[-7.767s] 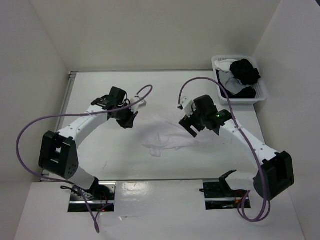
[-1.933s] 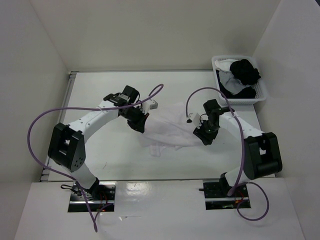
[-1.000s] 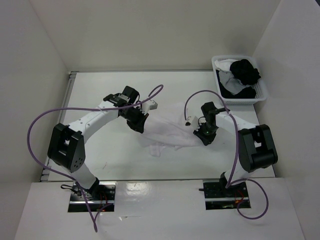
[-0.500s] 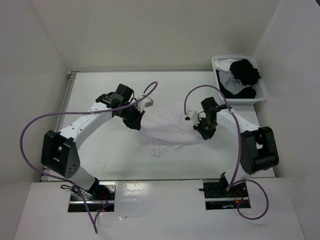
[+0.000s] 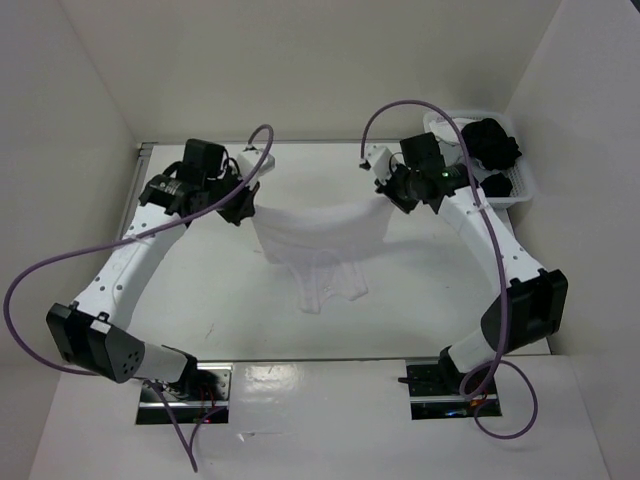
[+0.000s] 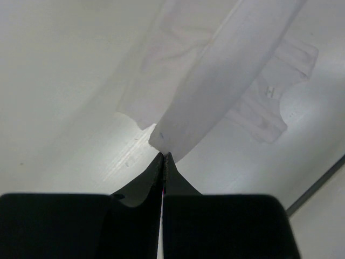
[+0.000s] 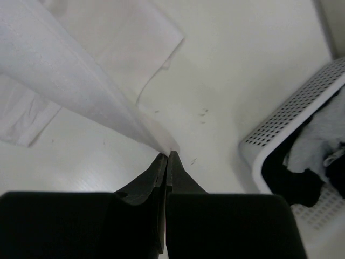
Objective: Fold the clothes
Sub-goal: Fold the tank top
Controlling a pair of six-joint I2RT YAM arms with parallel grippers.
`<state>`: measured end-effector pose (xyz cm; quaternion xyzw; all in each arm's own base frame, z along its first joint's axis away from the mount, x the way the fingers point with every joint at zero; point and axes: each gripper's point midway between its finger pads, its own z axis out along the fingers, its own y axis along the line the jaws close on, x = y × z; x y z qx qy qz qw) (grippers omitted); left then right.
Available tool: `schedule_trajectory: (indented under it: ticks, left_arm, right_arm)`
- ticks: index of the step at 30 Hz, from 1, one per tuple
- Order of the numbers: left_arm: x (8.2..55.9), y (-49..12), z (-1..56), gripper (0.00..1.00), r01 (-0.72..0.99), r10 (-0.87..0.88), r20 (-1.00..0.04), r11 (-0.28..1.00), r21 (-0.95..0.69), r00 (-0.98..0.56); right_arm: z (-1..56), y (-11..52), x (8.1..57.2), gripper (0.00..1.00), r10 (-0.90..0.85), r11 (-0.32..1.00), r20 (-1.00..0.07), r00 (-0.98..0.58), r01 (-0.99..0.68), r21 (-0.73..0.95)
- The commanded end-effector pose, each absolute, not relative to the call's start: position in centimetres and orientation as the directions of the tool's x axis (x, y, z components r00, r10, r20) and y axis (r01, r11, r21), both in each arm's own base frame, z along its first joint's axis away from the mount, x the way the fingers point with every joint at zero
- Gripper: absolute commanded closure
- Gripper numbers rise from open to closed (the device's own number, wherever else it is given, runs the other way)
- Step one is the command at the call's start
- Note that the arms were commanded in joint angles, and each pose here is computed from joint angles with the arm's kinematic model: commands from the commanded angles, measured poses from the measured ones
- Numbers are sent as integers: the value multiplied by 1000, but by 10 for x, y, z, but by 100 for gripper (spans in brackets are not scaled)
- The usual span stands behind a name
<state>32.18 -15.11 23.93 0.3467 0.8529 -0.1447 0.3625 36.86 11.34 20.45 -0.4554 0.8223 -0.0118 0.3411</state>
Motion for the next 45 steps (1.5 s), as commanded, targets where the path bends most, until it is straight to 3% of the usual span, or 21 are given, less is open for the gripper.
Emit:
schedule_trajectory:
  ticks: [1,14,45]
  left_arm:
    - [334,-135,285,100,656,480,-773,746,113,-414]
    - [384,-94,337,100,496,458,-821,830,256,-340]
    - [433,-69,360,100,420,452,-843,852,312,-292]
  right_arm:
    - [246,126,400,100,-720,635,-618,-317,-660,-402]
    - [334,151,476,100,-651,714,-728,-215,-497,-493]
    - [370,158,539,100,-655,732,-736,-170,-382,-563]
